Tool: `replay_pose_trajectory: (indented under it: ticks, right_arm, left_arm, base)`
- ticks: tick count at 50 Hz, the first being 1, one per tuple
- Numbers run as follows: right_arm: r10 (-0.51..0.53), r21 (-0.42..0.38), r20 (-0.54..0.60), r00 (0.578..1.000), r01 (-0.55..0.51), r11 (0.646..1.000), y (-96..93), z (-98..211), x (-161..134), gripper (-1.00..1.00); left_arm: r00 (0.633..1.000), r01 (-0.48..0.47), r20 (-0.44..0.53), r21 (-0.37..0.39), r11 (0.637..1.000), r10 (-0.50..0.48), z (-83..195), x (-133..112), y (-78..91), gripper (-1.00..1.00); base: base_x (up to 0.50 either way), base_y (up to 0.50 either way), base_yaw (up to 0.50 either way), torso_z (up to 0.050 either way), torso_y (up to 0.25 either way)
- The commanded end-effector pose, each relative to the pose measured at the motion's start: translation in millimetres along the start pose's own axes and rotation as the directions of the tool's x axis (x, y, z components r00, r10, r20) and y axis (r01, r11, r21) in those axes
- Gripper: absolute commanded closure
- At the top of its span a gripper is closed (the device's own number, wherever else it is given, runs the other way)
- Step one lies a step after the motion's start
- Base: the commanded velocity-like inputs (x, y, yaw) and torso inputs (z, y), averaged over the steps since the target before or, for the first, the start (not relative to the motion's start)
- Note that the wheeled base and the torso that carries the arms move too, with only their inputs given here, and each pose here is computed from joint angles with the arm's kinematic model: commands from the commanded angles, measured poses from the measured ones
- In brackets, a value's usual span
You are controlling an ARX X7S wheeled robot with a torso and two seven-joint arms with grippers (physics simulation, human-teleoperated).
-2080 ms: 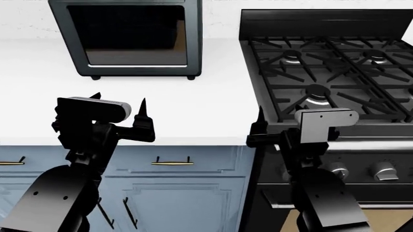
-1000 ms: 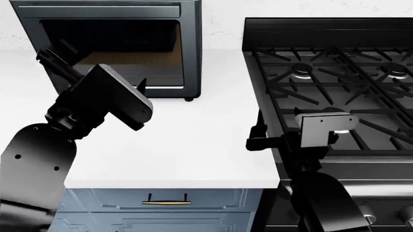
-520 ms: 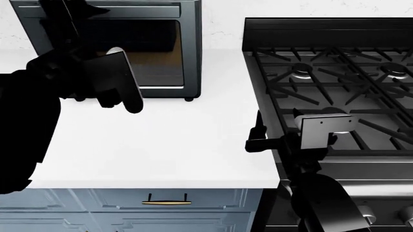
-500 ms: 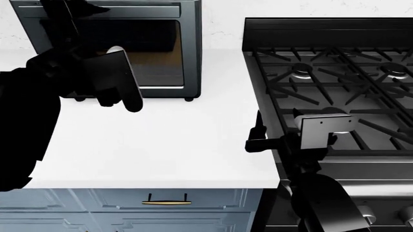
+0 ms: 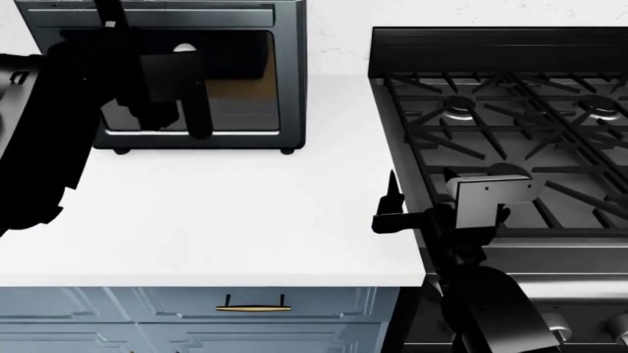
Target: Open the toaster oven door.
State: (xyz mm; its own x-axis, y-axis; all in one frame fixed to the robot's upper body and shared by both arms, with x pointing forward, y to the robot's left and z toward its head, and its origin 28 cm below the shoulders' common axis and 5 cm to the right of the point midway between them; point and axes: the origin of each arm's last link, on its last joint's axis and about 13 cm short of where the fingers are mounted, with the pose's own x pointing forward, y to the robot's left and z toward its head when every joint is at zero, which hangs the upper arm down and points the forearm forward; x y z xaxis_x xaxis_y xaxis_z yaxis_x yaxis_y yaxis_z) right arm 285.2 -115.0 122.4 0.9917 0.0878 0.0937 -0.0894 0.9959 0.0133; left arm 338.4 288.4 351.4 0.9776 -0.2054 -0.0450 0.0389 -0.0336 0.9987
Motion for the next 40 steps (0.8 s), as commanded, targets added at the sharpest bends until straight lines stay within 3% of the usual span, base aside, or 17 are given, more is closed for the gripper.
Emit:
replay_pose_trajectory:
  ticks: [1,40]
  right_arm:
    - [-0.003,0.006,-0.003,1.000,0.003,1.000,-0.9,-1.4,0.8,-1.00]
    - [-0.026,0.012,0.001,1.000,0.026,1.000,-5.8,0.6,2.3,-1.00]
  left_arm:
    - [0.999,0.031,-0.028,0.055,0.998,-0.029,1.1,15.3,7.0,-1.00]
    - [0.998,0.055,-0.038,0.071,0.996,-0.052,6.4,53.5,7.3,-1.00]
  base:
    - [0.00,0.00,0.00,0.000,0.000]
    - [0.00,0.00,0.00,0.000,0.000]
